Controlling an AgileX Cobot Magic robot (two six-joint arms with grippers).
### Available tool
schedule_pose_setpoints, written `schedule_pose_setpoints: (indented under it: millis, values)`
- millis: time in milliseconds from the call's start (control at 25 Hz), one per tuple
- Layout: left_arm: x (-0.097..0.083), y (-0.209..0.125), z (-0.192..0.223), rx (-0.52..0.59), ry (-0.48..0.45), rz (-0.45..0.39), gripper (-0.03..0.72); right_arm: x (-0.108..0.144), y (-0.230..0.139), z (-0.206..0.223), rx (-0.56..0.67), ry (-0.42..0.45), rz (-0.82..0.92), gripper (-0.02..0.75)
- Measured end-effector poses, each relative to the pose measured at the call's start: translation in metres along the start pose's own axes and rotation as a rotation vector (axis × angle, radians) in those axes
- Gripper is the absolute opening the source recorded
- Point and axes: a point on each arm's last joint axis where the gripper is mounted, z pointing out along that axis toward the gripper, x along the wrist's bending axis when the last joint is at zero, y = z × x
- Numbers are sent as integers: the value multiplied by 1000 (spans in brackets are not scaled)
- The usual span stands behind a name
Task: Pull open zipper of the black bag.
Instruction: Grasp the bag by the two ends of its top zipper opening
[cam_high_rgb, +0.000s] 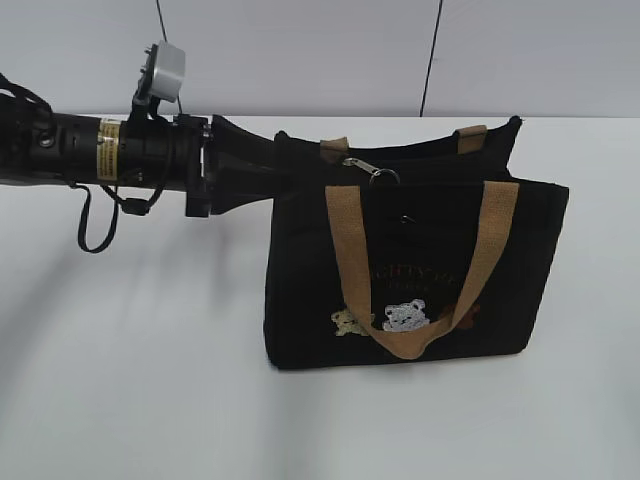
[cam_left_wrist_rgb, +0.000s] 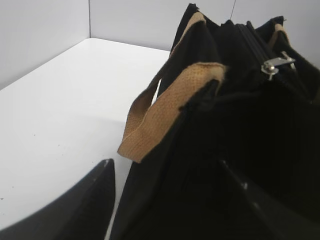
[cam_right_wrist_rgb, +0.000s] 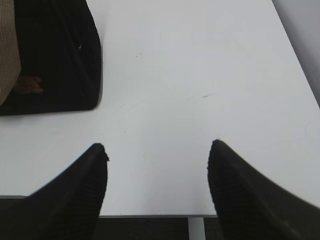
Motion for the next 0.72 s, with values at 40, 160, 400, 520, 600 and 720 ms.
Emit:
schedule_pose_setpoints:
  millis: [40,160,400,520,600,720]
  values:
    - [2,0,2,-2,-5,3,468,0,0,0,0,0,0,481]
    - [5,-5,11,1,-22,-1,466,0,0,0,0,0,0,481]
    - [3,-3,19,-2,-44,3,309,0,0,0,0,0,0,481]
    - [4,-4,19,-2,-43,0,173,0,0,0,0,0,0,481]
    - [4,-5,19,-2,-44,-2,97,0,0,0,0,0,0,481]
    - [3,-5,19,-3,-47,-4,31,0,0,0,0,0,0,481]
